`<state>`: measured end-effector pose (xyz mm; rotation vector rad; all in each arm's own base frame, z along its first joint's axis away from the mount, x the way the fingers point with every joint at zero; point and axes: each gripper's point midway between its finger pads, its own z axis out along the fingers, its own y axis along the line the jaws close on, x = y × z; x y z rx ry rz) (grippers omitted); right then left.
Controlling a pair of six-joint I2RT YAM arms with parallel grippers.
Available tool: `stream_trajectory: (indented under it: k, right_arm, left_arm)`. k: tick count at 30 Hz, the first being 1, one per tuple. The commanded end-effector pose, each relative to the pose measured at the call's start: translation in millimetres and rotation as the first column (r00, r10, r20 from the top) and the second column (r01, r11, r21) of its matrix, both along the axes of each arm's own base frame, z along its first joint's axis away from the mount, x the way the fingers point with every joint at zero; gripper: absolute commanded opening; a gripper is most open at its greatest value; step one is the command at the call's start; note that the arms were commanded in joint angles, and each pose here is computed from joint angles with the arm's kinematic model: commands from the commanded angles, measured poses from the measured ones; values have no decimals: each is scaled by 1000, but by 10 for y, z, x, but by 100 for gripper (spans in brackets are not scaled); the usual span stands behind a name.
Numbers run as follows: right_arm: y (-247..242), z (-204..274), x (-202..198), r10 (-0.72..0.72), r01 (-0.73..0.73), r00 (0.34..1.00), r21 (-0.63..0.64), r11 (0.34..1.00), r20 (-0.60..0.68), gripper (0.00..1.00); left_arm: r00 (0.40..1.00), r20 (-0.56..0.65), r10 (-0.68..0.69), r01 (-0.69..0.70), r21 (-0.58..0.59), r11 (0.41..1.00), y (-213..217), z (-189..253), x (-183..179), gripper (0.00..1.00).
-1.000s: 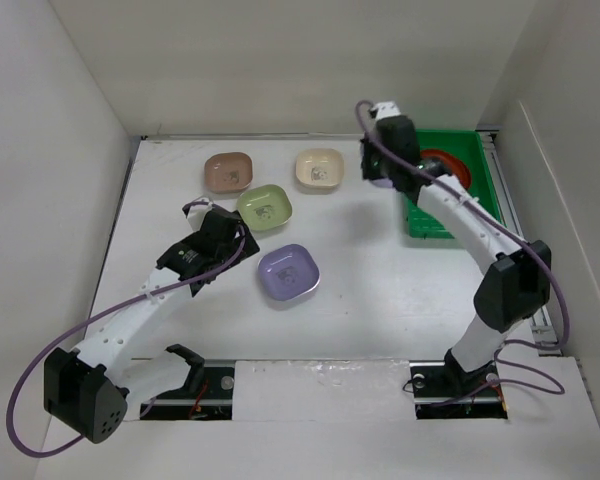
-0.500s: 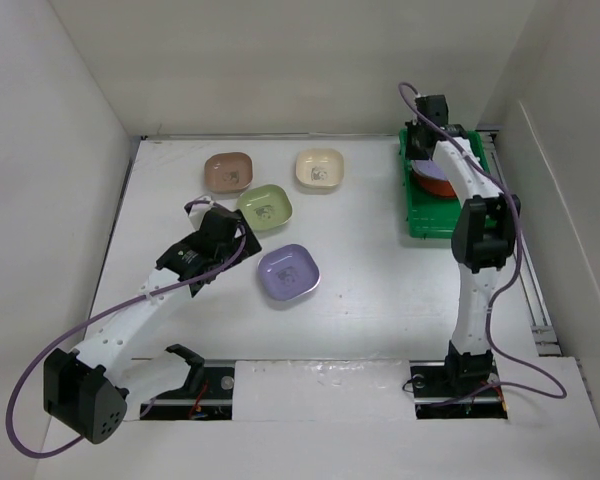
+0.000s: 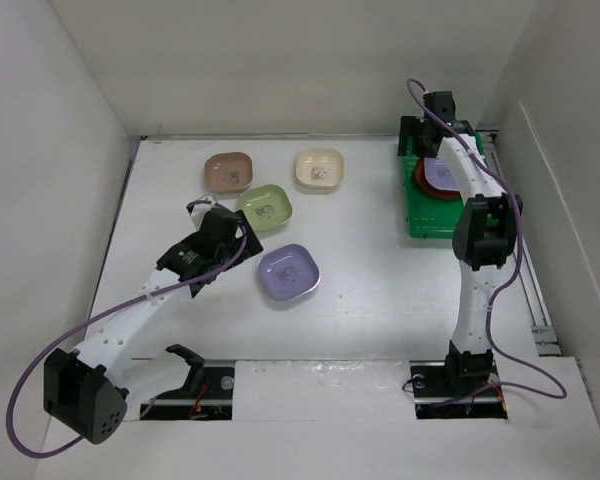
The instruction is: Place the plates into the plastic bin on the countertop
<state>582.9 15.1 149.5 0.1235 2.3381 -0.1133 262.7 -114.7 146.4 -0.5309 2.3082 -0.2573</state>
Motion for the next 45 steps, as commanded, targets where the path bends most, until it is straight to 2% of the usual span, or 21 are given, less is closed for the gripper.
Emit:
stream_trajectory:
  k: [1,5,6,7,8,9,10,13,17,18,20,27,29,30,31,32,34,35,36,39,45]
  right_arm:
    - [175,687,-6,23,-23,988,0,1000,152,100]
    - [509,1129,-326,71,-79,975,30,996,209,100]
    - [805,1203,-442,122,-135,966,44,990,227,100]
    - [971,1027,-574,161,-174,966,47,984,205,100]
    - [1138,1238,-759,200,-220,947,56,974,251,100]
    - [1308,1208,-882,236,-257,939,56,965,252,100]
    - [1670,971,-1112,316,-334,924,53,941,215,100]
    - [2276,773,-1605,408,-433,892,108,895,193,100]
    - [2841,85,-2222,527,-531,847,139,836,69,95]
    - [2936,-58,-2310,542,-542,839,145,828,45,89]
    - [3110,-243,-2499,569,-566,822,148,811,21,87]
    - [3072,-919,-2645,565,-549,821,155,821,-87,80]
    - [3061,-1099,-2681,568,-549,814,155,821,-124,70]
    - [3087,-1128,-2683,574,-554,809,164,816,-124,64]
    - [3087,-1128,-2683,574,-554,809,164,816,-124,45]
    - [3081,-1174,-2688,573,-553,808,161,818,-135,33]
    - [3087,-1128,-2683,574,-554,809,164,816,-125,17]
    - [3072,-1087,-2697,575,-555,810,165,815,-117,4]
    - [3058,-1059,-2704,581,-562,806,159,812,-117,1]
    - [2865,-914,-2728,556,-544,822,119,830,-122,0]
    - [2074,-372,-2388,371,-367,927,78,927,-48,0]
  left_arm:
    - [1000,24,0,0,-13,1000,2,49,7,100]
    - [999,15,30,-30,-6,1000,46,-52,-6,100]
    - [1000,-3,20,-20,-8,1000,17,-124,-9,100]
    - [999,-25,30,-31,-6,1000,10,-218,-5,100]
    - [999,-40,23,-23,-8,1000,-10,-253,-12,100]
    - [999,-40,30,-31,-16,999,-29,-265,15,100]
    - [998,-57,31,-31,-6,1000,-17,-331,-6,100]
    - [998,-54,31,-32,-25,999,-59,-334,25,100]
    - [997,-66,31,-34,-33,999,-65,-397,-3,100]
    - [997,-73,32,-34,-28,999,-54,-432,-22,100]
    - [996,-70,46,-49,-30,998,-44,-429,-14,100]
    - [996,-53,69,-70,-30,997,27,-396,-69,100]
    - [996,-50,76,-77,-22,997,45,-373,-63,100]
    - [996,-50,76,-77,-22,997,45,-373,-63,100]
    - [996,-50,76,-77,-22,997,45,-373,-63,100]
    - [996,-50,76,-77,-22,997,44,-350,-61,100]
    - [996,-50,76,-77,-22,997,44,-350,-61,100]
    - [995,-55,82,-83,-10,997,70,-362,-74,100]
    - [996,-46,82,-83,-16,996,70,-335,-74,100]
    - [995,-40,90,-90,-8,996,89,-305,-64,100]
    - [995,-14,95,-96,-17,995,65,-207,13,100]
